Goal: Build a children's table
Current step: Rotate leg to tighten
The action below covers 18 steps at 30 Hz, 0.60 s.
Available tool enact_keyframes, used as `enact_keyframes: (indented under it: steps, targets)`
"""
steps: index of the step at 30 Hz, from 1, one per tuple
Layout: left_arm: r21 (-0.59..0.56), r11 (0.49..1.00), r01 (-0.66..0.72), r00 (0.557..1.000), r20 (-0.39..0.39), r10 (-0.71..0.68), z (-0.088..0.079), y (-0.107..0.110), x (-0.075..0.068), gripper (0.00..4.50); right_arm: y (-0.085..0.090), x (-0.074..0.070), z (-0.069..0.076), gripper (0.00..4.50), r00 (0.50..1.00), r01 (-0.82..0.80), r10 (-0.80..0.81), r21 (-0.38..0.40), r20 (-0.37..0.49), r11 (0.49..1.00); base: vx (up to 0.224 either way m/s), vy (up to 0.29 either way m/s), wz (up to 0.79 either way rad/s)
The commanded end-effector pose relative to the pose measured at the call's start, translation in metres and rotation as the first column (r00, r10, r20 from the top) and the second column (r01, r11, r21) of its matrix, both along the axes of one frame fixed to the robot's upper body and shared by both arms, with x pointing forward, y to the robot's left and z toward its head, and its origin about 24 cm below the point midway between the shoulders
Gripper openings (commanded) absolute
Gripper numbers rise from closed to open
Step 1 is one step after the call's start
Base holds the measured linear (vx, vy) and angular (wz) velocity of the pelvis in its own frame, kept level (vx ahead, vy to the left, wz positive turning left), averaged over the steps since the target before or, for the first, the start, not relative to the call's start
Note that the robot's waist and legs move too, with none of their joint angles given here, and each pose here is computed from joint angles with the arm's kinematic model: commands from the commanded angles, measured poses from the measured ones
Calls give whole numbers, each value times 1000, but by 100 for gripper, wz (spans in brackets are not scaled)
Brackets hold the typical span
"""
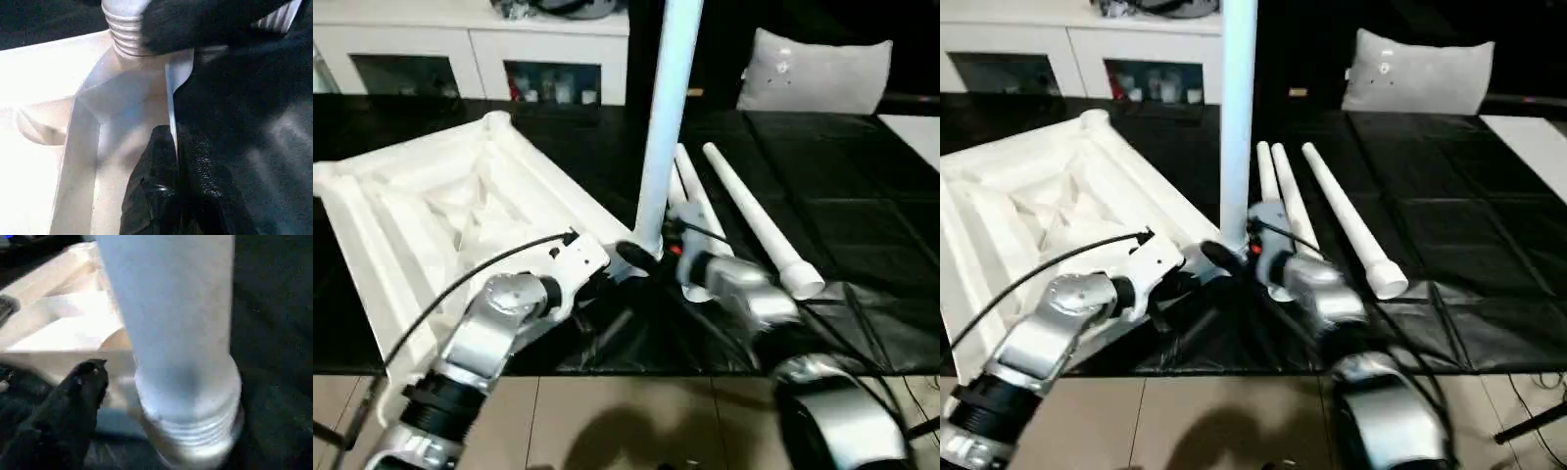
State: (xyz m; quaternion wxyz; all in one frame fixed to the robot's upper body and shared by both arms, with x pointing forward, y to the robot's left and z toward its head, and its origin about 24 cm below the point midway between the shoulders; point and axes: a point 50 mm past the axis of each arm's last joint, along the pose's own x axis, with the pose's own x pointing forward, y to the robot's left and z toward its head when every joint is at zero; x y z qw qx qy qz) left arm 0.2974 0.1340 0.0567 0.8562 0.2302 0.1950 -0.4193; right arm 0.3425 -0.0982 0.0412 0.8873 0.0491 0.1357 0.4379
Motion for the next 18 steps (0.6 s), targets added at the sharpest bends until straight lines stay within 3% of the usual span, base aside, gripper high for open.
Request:
enact_keyframes:
  steps: [1,7,10,11,18]
  targets:
    - [24,995,93,996,4,-93,-1,2,-2,0,-7,-2,8,442,996,-77,77,-3,42,997,0,0,0]
    - [94,964,248,969,-34,-246,-5,13,-8,0,-26,-4,16,442,976,-192,199,-89,84,977,0,0,0]
    - [120,940,319,948,-56,-314,-7,18,-11,0,-28,-6,19,442,960,-253,266,-134,87,958,0,0,0]
    - [119,920,372,927,-88,-364,-8,21,-15,0,-29,-9,19,442,938,-320,337,-177,77,931,0,0,0]
    - [126,877,464,884,-132,-449,-9,25,-18,0,-26,-14,16,442,904,-409,426,-207,43,889,0,0,0]
